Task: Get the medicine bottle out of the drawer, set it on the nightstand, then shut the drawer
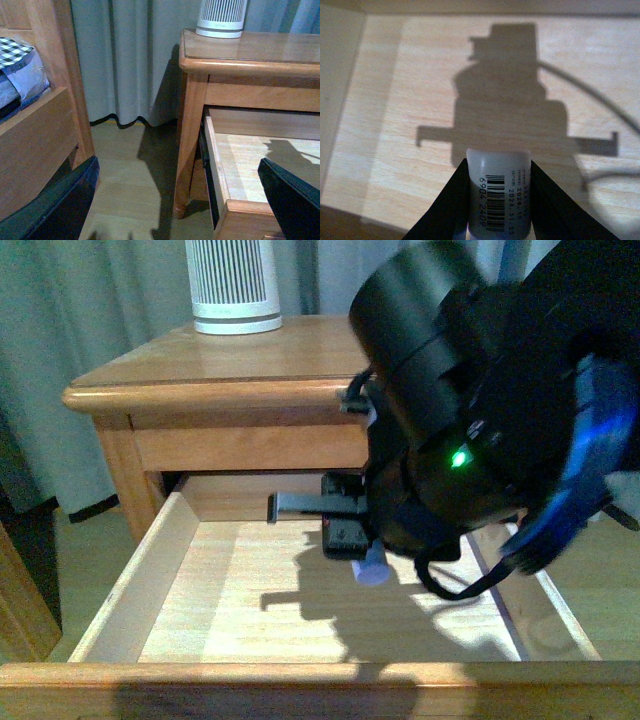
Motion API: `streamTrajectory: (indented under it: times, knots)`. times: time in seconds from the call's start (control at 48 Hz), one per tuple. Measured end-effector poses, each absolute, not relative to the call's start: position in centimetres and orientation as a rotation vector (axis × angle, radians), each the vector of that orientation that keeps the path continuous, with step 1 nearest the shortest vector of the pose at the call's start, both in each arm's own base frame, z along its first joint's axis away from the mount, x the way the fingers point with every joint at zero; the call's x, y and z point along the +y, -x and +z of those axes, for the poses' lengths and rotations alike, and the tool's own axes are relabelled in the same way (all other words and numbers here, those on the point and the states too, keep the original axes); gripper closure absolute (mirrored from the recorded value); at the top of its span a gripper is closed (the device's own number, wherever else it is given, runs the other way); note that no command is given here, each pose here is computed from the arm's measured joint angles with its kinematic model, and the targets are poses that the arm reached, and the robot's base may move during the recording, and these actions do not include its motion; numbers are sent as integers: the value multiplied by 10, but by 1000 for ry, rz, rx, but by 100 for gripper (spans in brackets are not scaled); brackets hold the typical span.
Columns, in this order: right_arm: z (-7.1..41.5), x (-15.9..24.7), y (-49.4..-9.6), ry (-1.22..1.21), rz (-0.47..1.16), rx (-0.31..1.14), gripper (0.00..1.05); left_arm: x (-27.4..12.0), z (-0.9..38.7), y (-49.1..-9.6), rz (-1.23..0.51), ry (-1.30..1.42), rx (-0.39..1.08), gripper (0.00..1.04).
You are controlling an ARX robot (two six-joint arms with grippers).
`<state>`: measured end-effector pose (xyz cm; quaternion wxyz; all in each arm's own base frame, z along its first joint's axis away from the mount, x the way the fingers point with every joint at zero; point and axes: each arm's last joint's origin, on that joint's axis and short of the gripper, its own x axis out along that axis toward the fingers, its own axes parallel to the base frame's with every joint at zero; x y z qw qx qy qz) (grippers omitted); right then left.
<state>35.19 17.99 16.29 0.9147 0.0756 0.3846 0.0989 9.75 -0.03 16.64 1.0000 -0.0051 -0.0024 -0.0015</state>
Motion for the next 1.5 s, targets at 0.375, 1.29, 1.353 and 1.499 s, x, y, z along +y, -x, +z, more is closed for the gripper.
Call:
streamTrajectory:
  times: [0.375, 1.29, 1.353, 1.499]
  knots:
    - [302, 141, -333, -106, 277, 412, 75, 0, 166, -98, -3, 10, -5, 6]
    - [294, 167, -497, 92, 88, 420, 74, 0, 166, -98, -3, 10, -5, 6]
    - [295, 168, -497, 86, 95, 408, 59, 0, 166, -98, -3, 10, -5, 6]
    - [300, 168, -490, 71, 118, 363, 30, 0, 166, -98, -3, 10, -5, 6]
